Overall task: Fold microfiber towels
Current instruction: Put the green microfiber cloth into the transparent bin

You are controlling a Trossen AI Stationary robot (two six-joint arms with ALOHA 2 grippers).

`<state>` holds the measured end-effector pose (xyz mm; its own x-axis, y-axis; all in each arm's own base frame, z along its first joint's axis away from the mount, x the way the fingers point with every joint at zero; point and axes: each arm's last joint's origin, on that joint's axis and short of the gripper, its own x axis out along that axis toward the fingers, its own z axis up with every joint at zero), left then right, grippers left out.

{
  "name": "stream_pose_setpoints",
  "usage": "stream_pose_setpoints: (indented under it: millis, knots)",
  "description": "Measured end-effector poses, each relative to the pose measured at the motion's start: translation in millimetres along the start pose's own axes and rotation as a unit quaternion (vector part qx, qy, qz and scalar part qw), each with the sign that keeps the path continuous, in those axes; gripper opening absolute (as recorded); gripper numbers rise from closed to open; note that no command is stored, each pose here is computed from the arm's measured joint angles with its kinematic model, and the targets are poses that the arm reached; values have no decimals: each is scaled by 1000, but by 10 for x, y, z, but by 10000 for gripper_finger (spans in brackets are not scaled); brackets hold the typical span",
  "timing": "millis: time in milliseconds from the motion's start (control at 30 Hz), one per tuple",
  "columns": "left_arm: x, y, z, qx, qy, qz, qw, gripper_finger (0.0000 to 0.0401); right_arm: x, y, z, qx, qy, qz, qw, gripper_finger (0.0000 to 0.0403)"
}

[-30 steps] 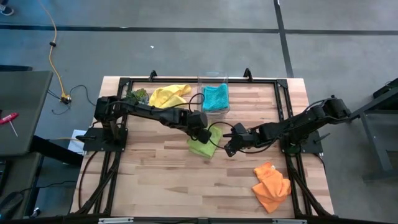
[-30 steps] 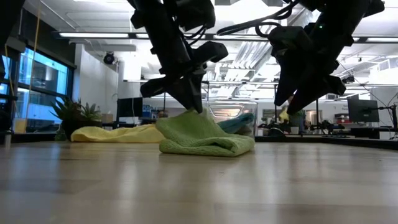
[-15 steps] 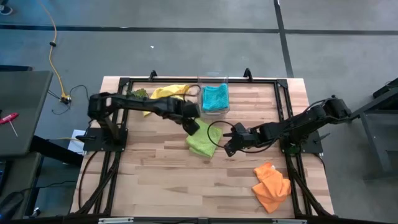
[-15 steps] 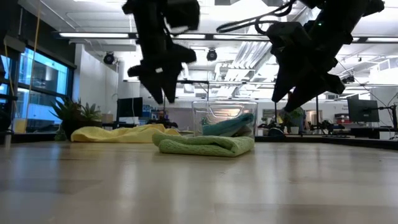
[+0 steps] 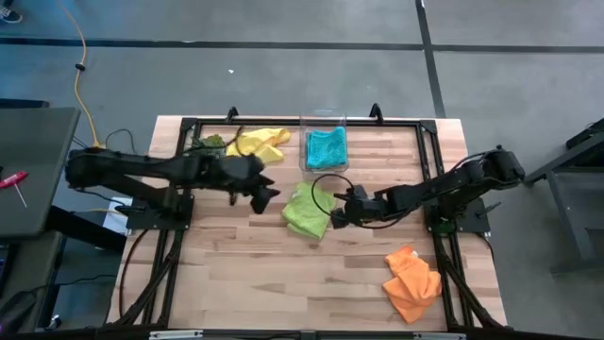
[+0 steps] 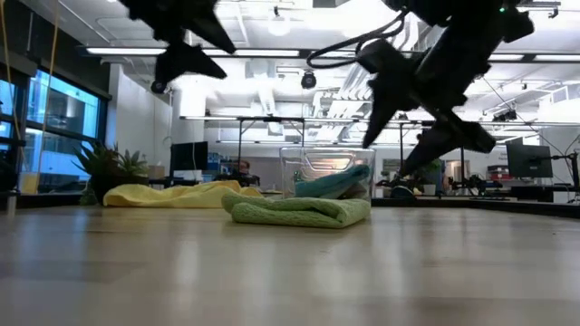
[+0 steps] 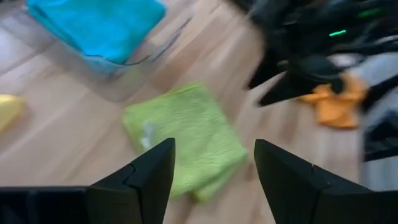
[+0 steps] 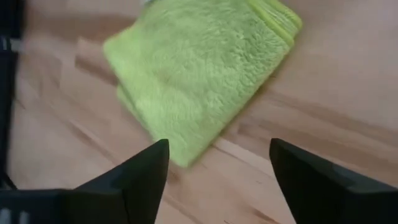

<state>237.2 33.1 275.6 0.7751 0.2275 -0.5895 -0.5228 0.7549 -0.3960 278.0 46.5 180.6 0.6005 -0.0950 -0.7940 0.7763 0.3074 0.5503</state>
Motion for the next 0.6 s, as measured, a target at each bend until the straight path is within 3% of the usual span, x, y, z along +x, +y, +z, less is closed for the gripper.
stream_pose_setpoints:
  millis: [100,267,500,600]
  knots:
    - [-155,-9,-115,3,-33,-33,999,208,99,-9,-6,75,-6,-6,997,281]
    - [-298,3,-209,7,-60,-37,997,207,321,-74,-46,194,-14,-34,980,286]
    - [-320,-1,-215,9,-67,-36,997,207,602,-70,-15,271,-18,-18,962,287]
    - [-319,-1,-215,8,-68,-35,997,207,665,-9,27,274,-12,-43,961,287]
